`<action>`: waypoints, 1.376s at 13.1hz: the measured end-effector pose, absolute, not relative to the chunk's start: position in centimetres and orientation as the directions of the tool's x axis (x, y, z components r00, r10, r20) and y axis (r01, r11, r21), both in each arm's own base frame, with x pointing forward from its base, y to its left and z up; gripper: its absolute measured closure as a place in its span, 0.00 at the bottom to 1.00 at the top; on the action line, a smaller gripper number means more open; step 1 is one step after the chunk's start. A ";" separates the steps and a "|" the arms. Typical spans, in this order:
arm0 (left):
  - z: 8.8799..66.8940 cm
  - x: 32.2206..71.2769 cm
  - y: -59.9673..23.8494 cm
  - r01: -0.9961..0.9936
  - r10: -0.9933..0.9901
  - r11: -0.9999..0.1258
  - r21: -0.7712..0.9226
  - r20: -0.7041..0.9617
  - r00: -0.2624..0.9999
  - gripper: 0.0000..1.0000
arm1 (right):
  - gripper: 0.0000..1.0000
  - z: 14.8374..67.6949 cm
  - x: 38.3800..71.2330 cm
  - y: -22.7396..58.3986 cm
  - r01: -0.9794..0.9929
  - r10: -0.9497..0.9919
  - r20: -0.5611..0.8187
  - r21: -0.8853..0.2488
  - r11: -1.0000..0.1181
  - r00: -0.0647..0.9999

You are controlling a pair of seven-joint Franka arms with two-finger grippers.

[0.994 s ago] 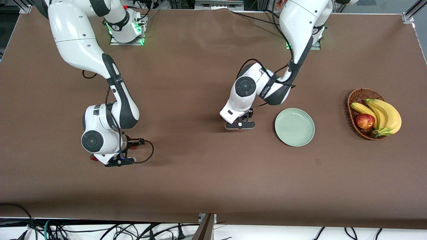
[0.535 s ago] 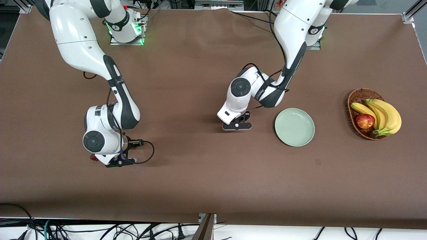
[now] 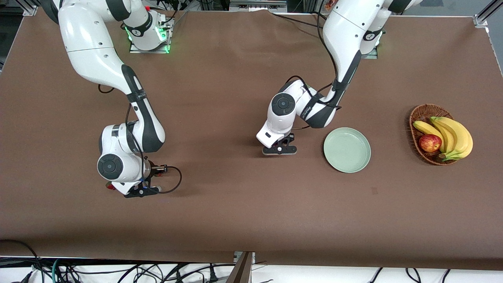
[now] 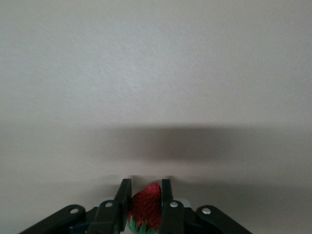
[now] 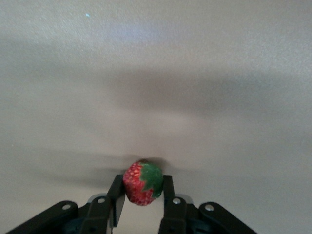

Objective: Collect all strawberries into plate
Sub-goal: 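Drop the strawberry onto the plate while the right gripper grasps another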

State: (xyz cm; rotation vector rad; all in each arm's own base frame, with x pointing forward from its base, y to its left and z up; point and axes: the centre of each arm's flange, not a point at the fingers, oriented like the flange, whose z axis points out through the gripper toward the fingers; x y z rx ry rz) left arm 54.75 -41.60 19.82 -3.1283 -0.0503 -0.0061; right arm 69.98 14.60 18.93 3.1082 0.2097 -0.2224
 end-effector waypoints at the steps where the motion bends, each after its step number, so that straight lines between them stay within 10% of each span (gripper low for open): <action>1: 21.5 55.7 -40.8 0.010 0.010 -1.000 -0.027 -0.001 1.000 0.71 | 0.65 19.2 70.1 15.2 0.137 0.135 -0.134 0.002 -0.991 0.982; 9: 29.4 65.1 -19.8 -0.364 -0.360 -0.931 -0.035 -0.086 0.929 0.71 | 0.65 22.2 67.4 32.0 -0.046 -0.048 0.015 -0.137 -0.990 0.999; 18: 21.7 65.2 -10.5 -0.589 -0.588 -0.807 0.041 -0.142 0.796 0.67 | 0.65 21.6 52.7 55.5 -0.219 -0.253 0.066 -0.324 -0.921 0.965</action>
